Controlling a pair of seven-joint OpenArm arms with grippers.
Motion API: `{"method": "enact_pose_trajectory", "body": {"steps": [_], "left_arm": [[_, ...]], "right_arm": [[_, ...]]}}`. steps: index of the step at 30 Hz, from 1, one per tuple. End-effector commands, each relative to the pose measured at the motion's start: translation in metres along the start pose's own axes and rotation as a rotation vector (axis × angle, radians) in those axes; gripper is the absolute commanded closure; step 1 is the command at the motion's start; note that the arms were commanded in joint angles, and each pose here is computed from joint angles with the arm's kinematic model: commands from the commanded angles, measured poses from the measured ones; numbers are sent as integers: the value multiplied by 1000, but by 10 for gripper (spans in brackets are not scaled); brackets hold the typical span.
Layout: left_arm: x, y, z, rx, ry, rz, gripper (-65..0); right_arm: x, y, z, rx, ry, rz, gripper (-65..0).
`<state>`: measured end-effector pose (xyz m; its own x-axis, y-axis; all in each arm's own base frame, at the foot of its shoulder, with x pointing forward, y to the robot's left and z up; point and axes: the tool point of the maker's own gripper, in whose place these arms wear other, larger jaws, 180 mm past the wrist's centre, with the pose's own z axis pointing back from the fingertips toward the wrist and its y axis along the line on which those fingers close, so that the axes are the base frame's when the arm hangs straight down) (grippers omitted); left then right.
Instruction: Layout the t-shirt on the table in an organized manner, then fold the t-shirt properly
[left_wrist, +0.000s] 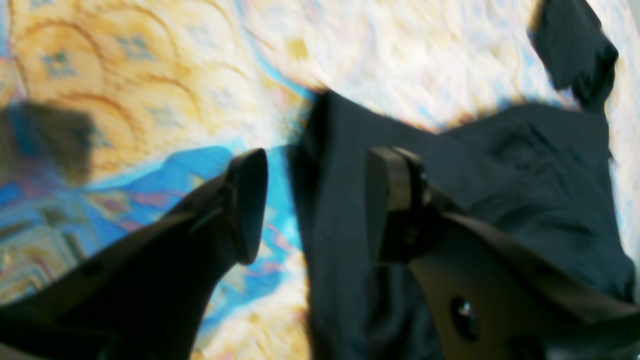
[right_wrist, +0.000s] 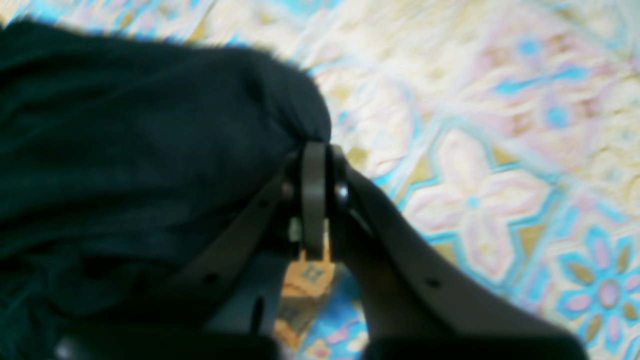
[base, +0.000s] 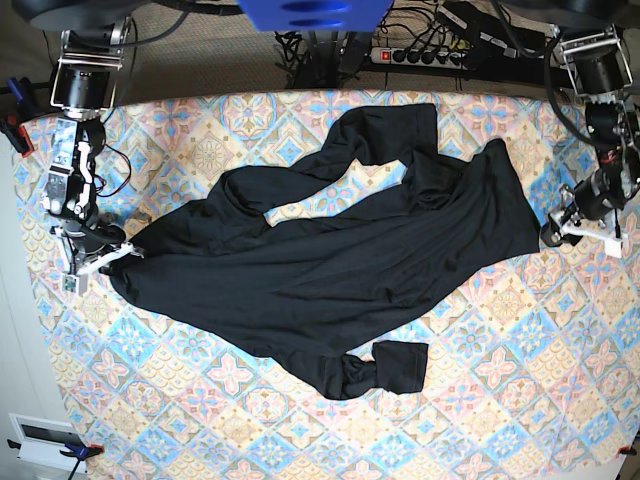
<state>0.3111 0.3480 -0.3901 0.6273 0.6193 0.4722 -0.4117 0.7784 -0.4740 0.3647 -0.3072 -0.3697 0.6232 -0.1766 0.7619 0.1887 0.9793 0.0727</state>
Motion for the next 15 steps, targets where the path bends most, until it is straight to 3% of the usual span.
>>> {"method": "enact_pose_trajectory", "body": {"steps": [1, 5, 9, 11, 15], "left_arm": [[14, -12, 1, -16, -29, -39, -307], [-9, -30, -23, 18, 35, -156, -307], [-28, -45, -35, 1, 77, -187, -272], [-33, -49, -38, -6, 85, -191, -203], [-16, -62, -39, -26, 50, -198, -4]], "right_arm": [[27, -10, 5, -21, -68, 18, 0], [24, -10, 5, -22, -52, 20, 0], [17, -9, 6, -20, -6, 22, -20], [18, -12, 7, -27, -4, 16, -47], [27, -31, 13, -63, -35, -32, -101]]}}
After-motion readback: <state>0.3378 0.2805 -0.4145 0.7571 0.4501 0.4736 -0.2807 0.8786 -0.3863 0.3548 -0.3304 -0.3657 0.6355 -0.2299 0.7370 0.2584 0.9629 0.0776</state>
